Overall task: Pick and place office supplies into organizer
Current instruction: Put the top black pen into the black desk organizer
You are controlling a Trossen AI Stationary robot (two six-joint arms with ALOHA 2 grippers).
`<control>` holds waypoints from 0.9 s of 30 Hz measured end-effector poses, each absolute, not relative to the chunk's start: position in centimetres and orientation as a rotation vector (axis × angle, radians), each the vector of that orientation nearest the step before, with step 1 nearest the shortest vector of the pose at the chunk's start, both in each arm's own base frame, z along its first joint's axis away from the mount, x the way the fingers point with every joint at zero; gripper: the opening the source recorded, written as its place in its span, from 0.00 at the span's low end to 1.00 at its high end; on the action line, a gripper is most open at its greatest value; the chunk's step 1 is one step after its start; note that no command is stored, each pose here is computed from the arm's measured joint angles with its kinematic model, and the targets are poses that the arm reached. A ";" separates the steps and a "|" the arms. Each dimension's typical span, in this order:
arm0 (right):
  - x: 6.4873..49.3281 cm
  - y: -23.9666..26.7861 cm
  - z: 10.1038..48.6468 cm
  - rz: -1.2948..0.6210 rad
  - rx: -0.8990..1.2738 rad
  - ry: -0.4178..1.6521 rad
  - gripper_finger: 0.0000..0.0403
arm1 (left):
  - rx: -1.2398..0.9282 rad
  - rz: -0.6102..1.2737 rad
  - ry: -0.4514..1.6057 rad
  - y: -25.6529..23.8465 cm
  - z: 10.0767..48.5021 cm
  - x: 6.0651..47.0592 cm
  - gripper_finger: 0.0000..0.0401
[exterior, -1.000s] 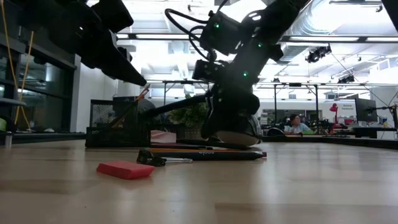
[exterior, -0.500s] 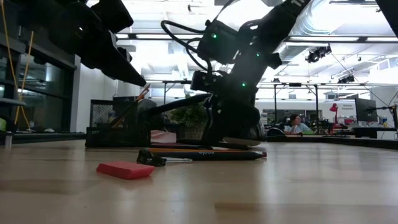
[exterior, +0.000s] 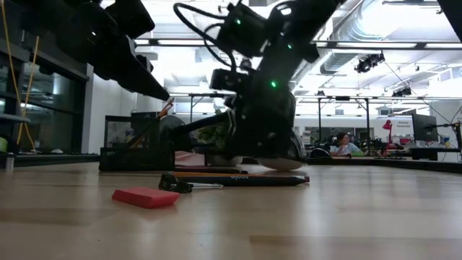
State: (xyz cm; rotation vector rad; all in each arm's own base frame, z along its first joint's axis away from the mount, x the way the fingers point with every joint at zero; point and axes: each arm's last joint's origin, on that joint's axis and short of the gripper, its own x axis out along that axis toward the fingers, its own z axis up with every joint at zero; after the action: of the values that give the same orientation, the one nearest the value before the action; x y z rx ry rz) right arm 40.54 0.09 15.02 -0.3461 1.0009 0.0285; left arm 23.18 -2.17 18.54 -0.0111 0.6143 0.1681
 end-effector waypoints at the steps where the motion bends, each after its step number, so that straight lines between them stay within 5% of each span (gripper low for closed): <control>1: 40.8 0.1 15.4 0.021 -0.360 0.997 0.06 | -0.011 0.168 0.615 -2.2 18.5 23.2 0.45; 17: 43.4 -0.4 21.3 -0.091 -0.525 0.903 0.06 | -0.024 0.182 0.667 -2.1 18.1 22.8 0.45; 27: 45.4 -3.5 23.8 -0.143 -0.420 0.521 0.06 | -0.008 0.233 0.681 -3.0 18.3 22.1 0.45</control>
State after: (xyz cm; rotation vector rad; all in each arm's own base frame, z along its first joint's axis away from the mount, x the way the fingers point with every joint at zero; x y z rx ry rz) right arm 45.44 -3.54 23.80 -0.4204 0.5206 -0.1435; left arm 22.12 -3.01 18.25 -0.0080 0.6806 0.2328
